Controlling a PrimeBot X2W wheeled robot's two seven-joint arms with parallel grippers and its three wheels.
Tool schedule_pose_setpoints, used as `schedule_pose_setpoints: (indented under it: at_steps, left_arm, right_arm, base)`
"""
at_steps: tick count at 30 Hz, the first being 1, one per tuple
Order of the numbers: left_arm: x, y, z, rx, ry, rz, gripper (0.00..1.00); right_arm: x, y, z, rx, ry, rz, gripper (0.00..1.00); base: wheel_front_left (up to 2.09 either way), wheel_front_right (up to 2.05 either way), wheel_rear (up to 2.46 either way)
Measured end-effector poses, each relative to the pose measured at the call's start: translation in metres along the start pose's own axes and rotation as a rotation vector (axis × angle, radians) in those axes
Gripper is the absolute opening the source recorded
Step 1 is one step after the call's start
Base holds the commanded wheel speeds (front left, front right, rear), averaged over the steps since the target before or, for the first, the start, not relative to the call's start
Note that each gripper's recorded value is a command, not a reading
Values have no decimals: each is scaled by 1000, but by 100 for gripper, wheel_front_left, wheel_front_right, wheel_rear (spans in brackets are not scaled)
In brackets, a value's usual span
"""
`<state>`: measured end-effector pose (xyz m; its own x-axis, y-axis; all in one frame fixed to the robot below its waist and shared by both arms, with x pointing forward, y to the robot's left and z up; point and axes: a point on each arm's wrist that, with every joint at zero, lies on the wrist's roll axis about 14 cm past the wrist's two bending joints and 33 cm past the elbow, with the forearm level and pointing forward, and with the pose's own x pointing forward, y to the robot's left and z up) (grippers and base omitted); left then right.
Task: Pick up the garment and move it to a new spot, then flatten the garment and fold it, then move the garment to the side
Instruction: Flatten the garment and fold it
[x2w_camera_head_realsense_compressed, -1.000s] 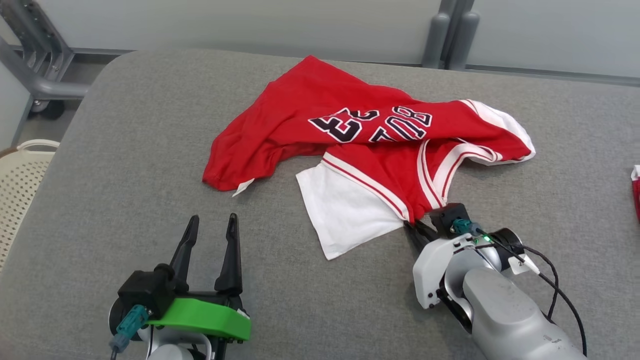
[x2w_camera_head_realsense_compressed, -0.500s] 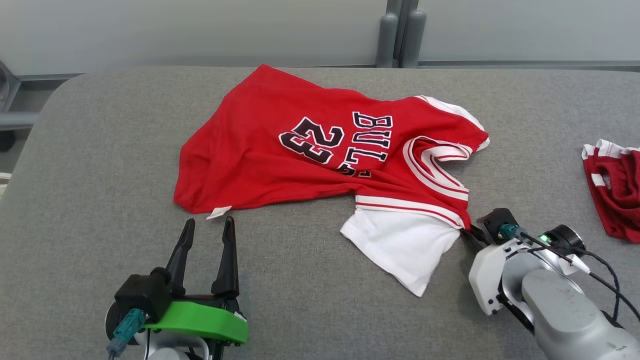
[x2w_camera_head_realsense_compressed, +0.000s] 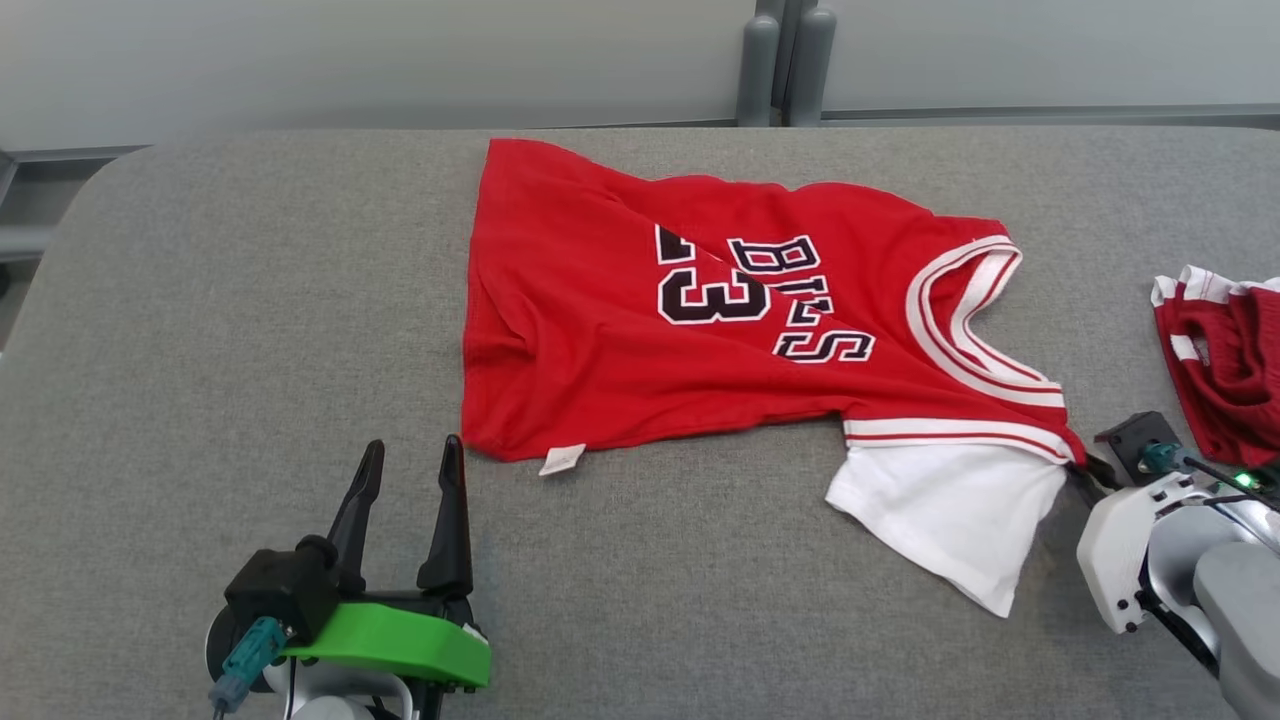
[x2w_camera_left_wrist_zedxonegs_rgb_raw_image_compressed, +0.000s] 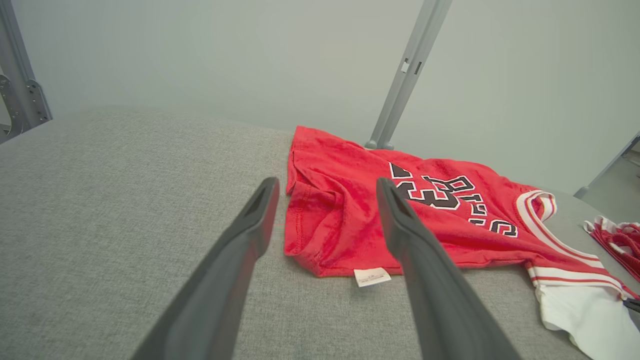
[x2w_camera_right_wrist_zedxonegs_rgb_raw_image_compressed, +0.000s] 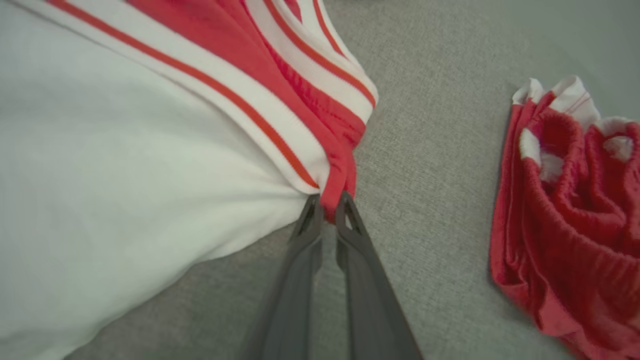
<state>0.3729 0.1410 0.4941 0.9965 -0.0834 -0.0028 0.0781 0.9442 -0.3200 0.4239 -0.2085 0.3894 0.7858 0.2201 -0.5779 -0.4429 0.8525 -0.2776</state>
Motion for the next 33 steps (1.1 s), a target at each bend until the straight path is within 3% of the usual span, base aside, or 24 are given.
schedule_pose_setpoints:
  at_steps: [4,6,8,24,33]
  left_arm:
    - [1,-2,-5,-2,18,-7,100]
    - [2,-4,-9,-2,30,-14,100]
    - [3,-6,-11,-2,41,-21,100]
    - [24,-15,-53,79,243,-113,100]
    - [43,-3,-85,152,390,-117,100]
  right_arm:
    - [-3,-5,-2,41,-13,-28,0]
    - [-4,-6,-1,52,-29,-37,38]
    - [-6,-6,-1,66,-42,-46,100]
    - [-50,-47,31,136,-257,-205,100]
    - [-72,-46,59,146,-375,-236,100]
  base:
    - [0,0,0]
    - [0,0,0]
    - [0,0,0]
    - [0,0,0]
    - [0,0,0]
